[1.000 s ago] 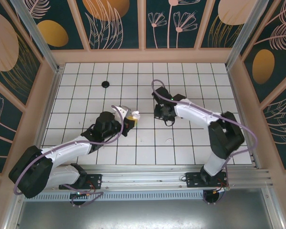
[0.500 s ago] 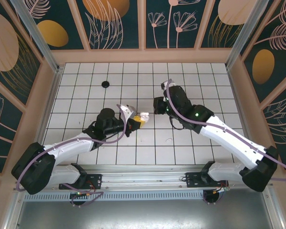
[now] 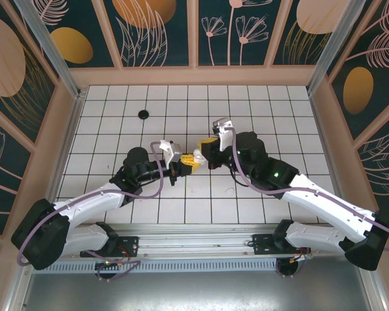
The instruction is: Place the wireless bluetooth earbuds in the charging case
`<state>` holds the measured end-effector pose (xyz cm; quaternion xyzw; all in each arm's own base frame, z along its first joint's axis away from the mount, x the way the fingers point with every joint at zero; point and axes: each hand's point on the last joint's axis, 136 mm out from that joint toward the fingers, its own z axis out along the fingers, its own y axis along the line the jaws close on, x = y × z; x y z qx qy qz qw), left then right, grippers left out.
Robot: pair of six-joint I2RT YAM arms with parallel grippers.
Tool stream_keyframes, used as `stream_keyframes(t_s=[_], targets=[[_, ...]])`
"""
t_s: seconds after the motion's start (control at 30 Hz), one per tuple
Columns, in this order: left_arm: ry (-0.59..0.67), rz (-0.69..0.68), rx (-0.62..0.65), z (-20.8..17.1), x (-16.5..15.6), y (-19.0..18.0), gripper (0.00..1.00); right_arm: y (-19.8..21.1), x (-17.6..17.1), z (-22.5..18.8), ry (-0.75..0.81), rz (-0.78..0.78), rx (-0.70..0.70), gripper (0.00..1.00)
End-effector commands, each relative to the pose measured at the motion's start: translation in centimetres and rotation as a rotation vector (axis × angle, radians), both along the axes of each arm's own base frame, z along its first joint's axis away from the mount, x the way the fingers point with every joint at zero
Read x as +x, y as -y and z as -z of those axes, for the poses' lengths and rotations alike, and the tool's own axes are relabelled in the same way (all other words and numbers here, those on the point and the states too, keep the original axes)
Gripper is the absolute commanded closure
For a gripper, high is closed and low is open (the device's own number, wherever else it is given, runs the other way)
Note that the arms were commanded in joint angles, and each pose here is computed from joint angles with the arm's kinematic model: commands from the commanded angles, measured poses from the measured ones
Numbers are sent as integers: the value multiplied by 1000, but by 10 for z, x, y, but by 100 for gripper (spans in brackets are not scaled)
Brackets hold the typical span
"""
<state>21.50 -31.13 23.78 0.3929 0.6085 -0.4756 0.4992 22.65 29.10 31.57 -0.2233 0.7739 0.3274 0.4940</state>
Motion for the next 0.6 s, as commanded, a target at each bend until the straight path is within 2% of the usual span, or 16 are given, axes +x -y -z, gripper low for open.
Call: stream_keyframes(t_s=[0.0, 0.57], targets=[[28, 38, -67, -19, -10, 0, 100, -8, -8, -12, 70, -64, 35, 92], [11, 4, -97, -28, -6, -3, 100, -12, -14, -9, 88, -95, -2, 93]])
